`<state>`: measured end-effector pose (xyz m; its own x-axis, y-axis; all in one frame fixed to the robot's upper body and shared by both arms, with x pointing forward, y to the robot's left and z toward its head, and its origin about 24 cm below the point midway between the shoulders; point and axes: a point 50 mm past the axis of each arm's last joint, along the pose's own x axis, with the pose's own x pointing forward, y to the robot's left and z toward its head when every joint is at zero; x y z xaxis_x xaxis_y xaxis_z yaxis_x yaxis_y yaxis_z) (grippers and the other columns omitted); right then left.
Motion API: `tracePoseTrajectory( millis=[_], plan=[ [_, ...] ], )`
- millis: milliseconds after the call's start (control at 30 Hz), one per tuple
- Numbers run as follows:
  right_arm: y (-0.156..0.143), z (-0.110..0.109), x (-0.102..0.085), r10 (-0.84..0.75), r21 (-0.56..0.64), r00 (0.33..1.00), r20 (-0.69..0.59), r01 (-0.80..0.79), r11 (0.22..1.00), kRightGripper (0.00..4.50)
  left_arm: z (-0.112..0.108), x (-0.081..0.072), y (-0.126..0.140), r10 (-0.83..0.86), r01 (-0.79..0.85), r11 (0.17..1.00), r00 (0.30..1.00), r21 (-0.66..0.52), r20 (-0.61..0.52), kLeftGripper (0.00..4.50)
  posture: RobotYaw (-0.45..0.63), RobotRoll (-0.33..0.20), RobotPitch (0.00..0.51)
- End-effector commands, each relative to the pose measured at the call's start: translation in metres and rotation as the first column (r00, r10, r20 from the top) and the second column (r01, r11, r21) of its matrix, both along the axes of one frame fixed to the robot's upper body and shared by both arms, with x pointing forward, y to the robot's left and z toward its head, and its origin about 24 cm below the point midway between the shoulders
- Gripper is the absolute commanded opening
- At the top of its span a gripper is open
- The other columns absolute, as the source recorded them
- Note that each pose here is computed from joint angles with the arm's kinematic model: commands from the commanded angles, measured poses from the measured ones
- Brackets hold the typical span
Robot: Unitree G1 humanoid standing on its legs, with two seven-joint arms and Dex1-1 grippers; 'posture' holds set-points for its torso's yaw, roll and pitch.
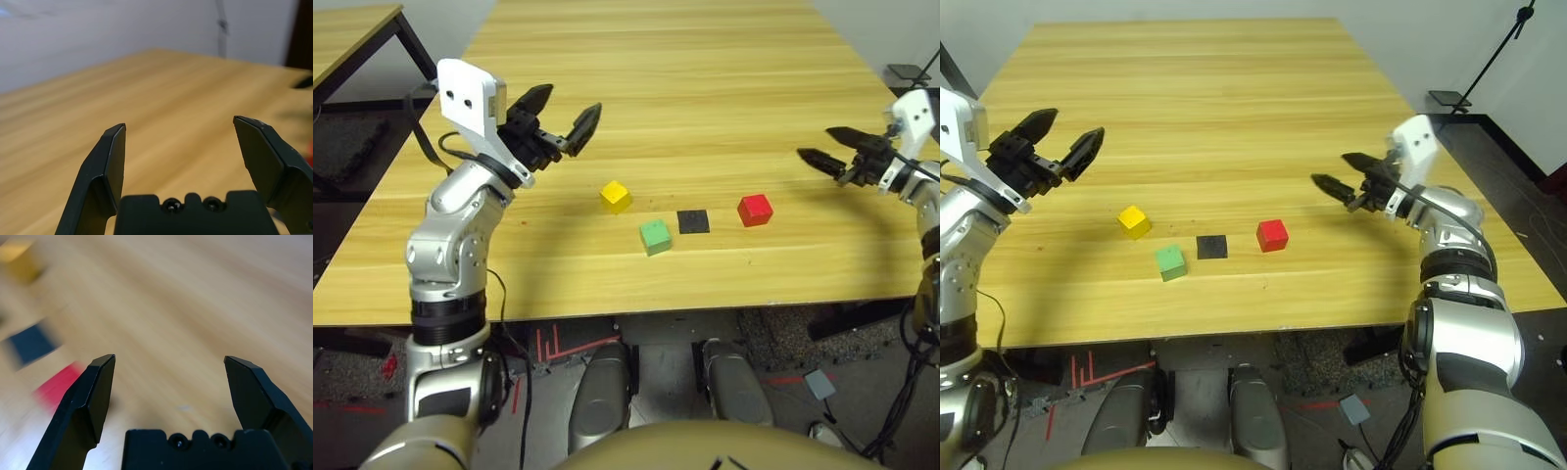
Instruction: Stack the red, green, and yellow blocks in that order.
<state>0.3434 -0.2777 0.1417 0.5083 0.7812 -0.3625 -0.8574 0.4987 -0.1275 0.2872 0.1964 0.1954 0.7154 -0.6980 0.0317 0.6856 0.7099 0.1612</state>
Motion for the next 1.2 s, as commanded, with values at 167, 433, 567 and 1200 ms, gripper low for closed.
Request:
tracePoseTrajectory(
  millis=[167, 433, 567, 1200],
  plan=[
    [0.015, 0.005, -0.003, 0.255, -0.163, 0.957, -0.140, -0.276, 0.947, 4.50, -0.030, -0.012, -0.021, -0.290, 0.304, 0.947, 0.947, 0.100, -0.138, 4.48, 0.25, -0.144, 0.067],
    [0.033, 0.006, 0.004, 0.351, -0.276, 0.919, -0.178, -0.389, 0.879, 4.50, -0.041, -0.020, -0.037, -0.381, 0.413, 0.897, 0.903, 0.159, -0.201, 4.48, 0.30, -0.156, 0.069],
    [0.041, 0.006, 0.008, 0.377, -0.308, 0.907, -0.186, -0.418, 0.854, 4.50, -0.045, -0.026, -0.040, -0.404, 0.449, 0.874, 0.884, 0.183, -0.236, 4.48, 0.32, -0.158, 0.072],
    [0.071, -0.004, 0.022, 0.360, -0.414, 0.915, -0.181, -0.403, 0.816, 2.04, -0.033, -0.042, -0.042, -0.349, 0.393, 0.900, 0.909, 0.189, -0.229, 4.50, 0.45, -0.159, 0.087]
  ],
)
